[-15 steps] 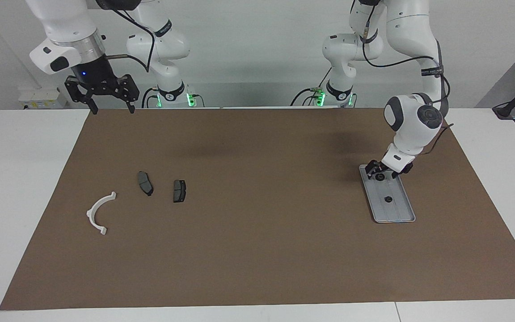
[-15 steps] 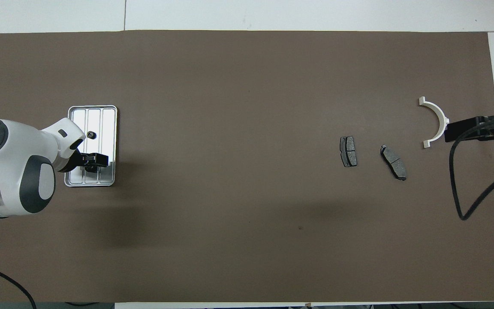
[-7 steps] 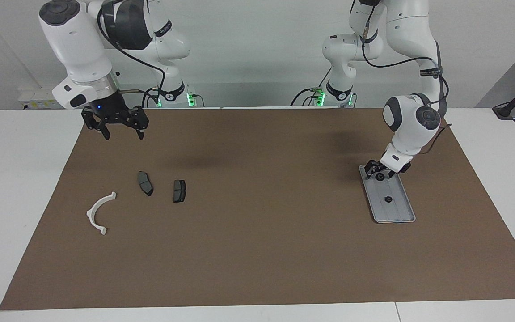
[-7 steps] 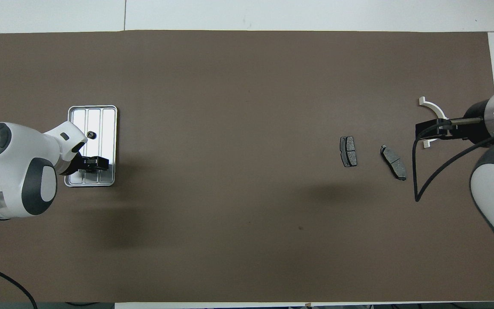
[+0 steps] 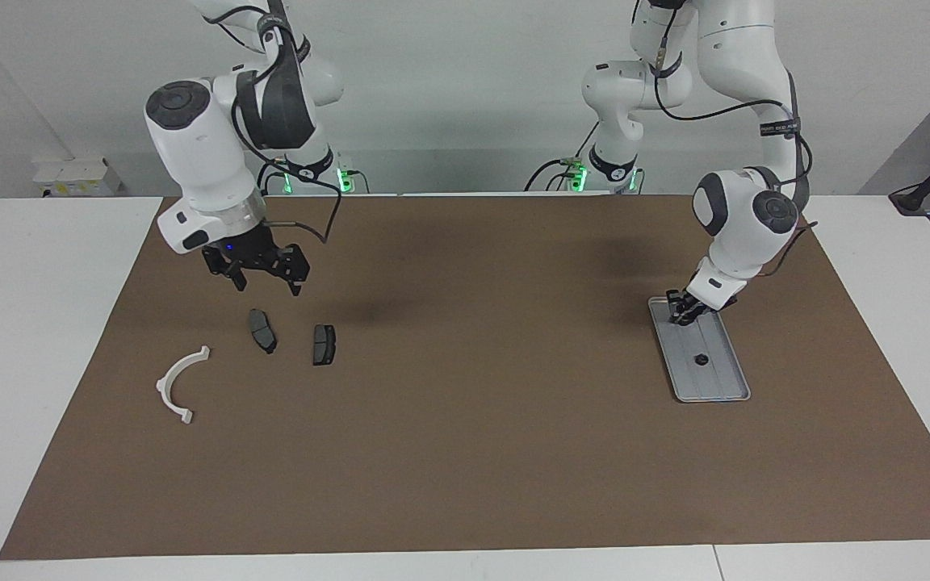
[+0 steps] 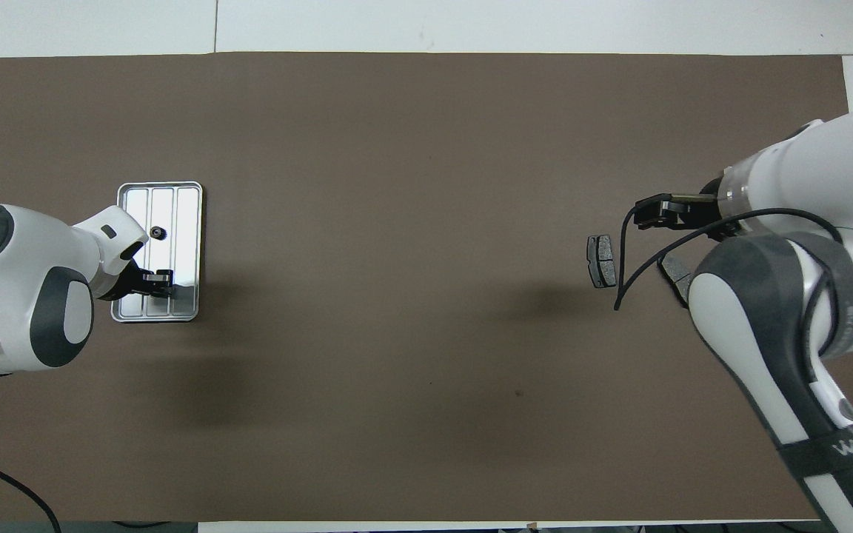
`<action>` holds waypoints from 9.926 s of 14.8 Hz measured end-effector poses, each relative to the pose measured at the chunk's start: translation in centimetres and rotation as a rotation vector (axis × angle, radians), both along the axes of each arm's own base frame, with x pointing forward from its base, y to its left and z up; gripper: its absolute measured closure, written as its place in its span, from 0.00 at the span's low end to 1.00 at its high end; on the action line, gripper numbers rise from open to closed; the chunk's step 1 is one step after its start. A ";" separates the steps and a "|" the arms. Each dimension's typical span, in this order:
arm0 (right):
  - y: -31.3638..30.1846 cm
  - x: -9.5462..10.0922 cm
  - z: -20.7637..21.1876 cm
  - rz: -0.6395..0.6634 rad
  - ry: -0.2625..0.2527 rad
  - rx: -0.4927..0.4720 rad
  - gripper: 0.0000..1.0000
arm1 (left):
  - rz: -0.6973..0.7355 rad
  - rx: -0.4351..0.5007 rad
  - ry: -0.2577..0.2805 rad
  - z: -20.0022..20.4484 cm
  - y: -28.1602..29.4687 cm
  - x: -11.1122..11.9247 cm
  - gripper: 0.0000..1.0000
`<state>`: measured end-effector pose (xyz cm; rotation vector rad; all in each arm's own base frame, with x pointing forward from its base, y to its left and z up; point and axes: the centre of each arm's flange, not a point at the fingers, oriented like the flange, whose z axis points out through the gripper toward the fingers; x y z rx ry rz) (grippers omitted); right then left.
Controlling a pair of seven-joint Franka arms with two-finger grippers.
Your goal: Place bearing gear from tray to pile
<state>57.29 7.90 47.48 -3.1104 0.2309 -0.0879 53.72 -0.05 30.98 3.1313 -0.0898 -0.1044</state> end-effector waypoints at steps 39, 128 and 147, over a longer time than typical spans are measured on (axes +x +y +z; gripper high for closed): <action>14.0 0.2 -8.3 -0.153 -0.016 0.031 0.00 | 0.187 0.027 -0.115 16.6 -11.7 7.0 0.00; -2.7 10.6 -8.0 0.246 0.063 -0.095 0.00 | 0.353 -0.024 -0.201 -1.0 -39.4 -2.9 0.70; 28.7 -0.2 -6.6 -0.337 0.037 -0.032 0.00 | 0.269 -0.013 -0.309 35.8 1.2 5.5 0.00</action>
